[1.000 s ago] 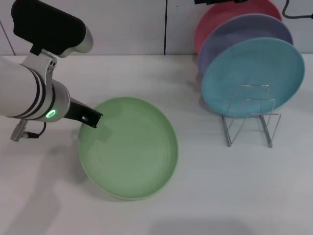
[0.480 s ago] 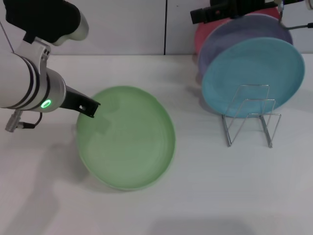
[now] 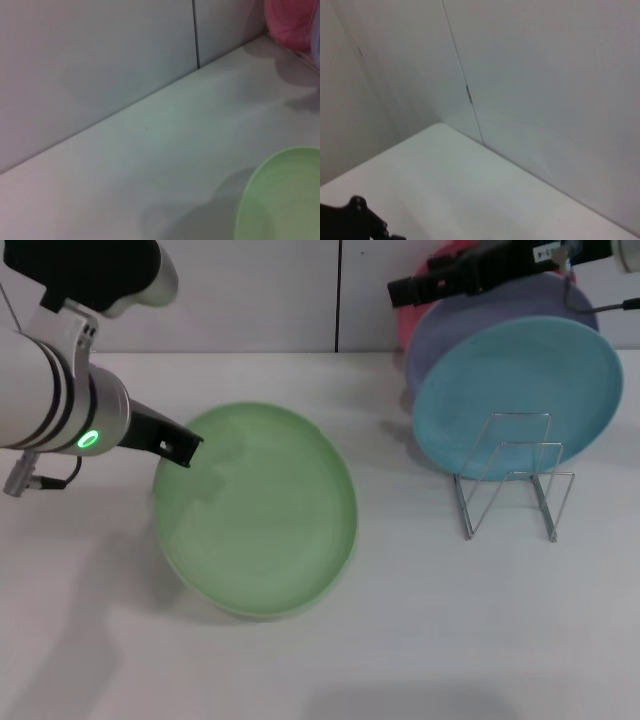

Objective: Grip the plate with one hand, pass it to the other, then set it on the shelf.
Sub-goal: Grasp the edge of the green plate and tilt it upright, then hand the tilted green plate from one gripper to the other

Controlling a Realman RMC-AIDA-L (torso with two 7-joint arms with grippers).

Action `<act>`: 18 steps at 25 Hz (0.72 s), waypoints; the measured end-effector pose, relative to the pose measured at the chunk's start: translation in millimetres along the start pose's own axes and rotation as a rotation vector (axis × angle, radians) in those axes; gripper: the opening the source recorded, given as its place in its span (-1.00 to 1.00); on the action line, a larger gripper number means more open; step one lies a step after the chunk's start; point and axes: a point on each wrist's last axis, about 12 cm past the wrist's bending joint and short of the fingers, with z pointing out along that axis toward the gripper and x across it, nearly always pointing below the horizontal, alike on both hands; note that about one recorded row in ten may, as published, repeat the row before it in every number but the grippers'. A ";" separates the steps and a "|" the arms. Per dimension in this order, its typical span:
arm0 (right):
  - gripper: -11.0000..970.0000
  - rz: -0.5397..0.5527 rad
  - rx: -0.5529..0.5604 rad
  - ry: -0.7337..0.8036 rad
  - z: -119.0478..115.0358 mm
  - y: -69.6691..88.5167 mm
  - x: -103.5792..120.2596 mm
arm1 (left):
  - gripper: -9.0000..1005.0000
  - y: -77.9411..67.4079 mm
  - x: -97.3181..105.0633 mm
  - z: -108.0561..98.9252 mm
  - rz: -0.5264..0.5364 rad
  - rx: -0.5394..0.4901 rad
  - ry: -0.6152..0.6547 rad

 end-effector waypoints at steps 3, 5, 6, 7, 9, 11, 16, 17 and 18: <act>0.70 0.007 -0.003 0.033 6.8 -0.4 2.7 | -0.94 1.6 -2.3 -3.3 0.001 -0.004 -0.013; 0.70 0.003 -0.006 0.056 11.1 0.5 4.9 | -0.94 2.4 -3.7 -5.4 0.004 -0.006 -0.019; 0.70 0.001 -0.010 0.068 13.8 1.5 6.2 | -0.94 2.7 -4.2 -6.2 0.005 -0.007 -0.022; 0.70 0.000 -0.015 0.079 16.8 2.5 7.4 | -0.94 3.0 -4.8 -6.8 0.007 -0.008 -0.024; 0.70 0.003 -0.032 0.098 27.0 6.4 9.4 | -0.94 3.7 -6.5 -8.5 0.009 -0.011 -0.033; 0.70 0.003 -0.036 0.104 30.3 7.8 10.5 | -0.94 4.2 -8.3 -10.6 0.010 -0.012 -0.042; 0.70 -0.016 -0.025 0.135 48.0 14.5 15.6 | -0.94 5.6 -11.8 -14.2 0.017 -0.017 -0.057; 0.70 -0.017 -0.024 0.141 50.8 15.6 16.5 | -0.94 5.6 -12.4 -15.0 0.020 -0.017 -0.061; 0.70 -0.018 -0.024 0.146 53.8 16.9 17.2 | -0.94 5.4 -12.9 -15.6 0.021 -0.017 -0.063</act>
